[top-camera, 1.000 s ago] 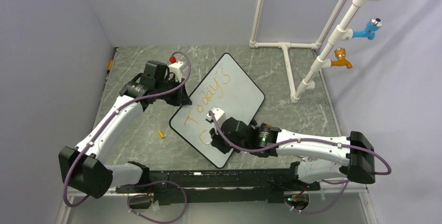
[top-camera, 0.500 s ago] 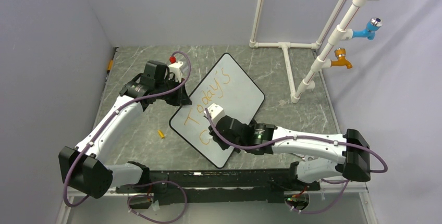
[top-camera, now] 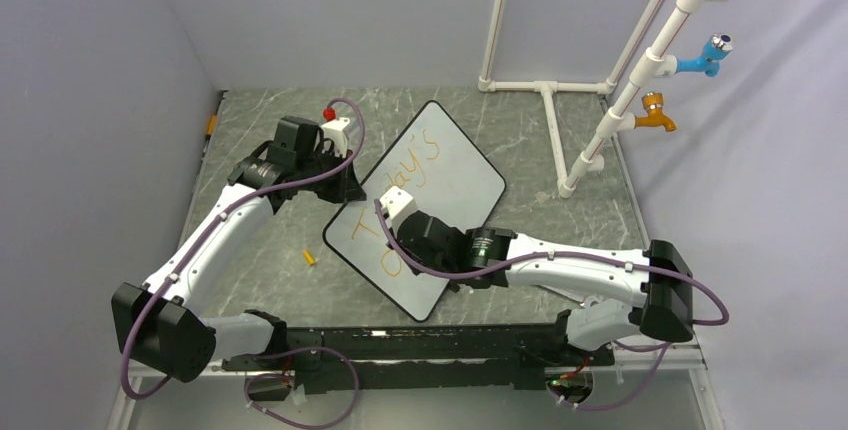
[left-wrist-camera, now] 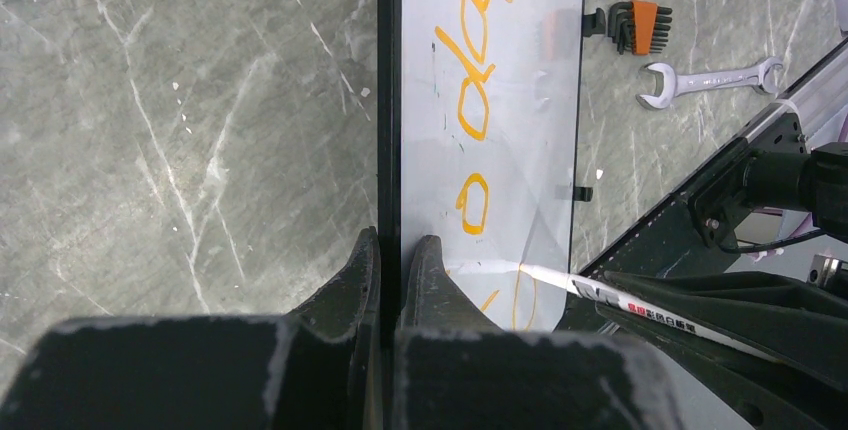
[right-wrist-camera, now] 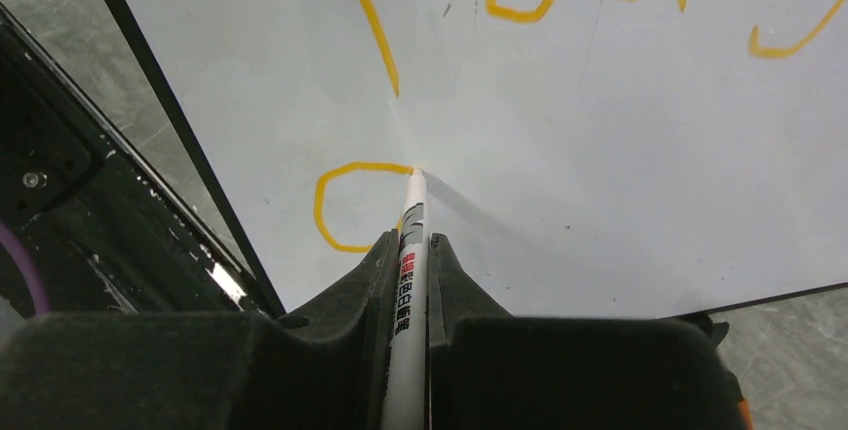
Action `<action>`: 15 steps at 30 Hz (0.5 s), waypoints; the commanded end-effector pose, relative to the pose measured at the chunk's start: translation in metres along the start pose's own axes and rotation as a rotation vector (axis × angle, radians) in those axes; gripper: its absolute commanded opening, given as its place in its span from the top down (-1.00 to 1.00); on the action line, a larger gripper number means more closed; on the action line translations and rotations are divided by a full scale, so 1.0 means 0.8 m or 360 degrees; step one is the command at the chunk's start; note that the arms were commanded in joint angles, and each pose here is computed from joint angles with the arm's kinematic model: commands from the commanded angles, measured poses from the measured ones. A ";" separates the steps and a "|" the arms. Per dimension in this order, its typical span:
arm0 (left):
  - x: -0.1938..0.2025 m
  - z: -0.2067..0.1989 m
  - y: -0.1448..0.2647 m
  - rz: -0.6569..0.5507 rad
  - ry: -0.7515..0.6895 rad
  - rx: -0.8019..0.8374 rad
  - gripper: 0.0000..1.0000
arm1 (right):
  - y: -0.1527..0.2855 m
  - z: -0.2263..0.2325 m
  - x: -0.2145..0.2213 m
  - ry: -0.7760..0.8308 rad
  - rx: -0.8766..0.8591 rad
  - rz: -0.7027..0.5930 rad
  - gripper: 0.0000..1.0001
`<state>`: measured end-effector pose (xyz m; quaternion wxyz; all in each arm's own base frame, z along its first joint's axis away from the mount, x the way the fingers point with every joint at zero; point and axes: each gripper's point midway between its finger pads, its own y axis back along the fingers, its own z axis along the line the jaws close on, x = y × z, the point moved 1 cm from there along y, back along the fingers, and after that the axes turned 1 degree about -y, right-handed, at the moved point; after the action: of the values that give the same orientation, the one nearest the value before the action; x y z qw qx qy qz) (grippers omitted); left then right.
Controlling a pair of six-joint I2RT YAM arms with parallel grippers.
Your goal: Write a sentence on the whiteboard
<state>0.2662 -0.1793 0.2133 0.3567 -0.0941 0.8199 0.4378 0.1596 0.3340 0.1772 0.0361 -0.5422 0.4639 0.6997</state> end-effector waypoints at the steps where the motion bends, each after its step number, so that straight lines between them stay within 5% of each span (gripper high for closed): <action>1: 0.001 0.039 0.006 -0.0018 -0.0146 -0.0272 1.00 | -0.009 0.005 -0.029 -0.0004 -0.0005 -0.0089 1.00; 15: 0.001 0.040 0.006 -0.0011 -0.0146 -0.0278 1.00 | -0.013 0.008 0.023 -0.0096 -0.0060 0.0022 1.00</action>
<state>0.2663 -0.1785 0.2122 0.3556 -0.0943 0.8190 0.4403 0.1605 0.3369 0.1781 0.0455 -0.5423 0.4556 0.7045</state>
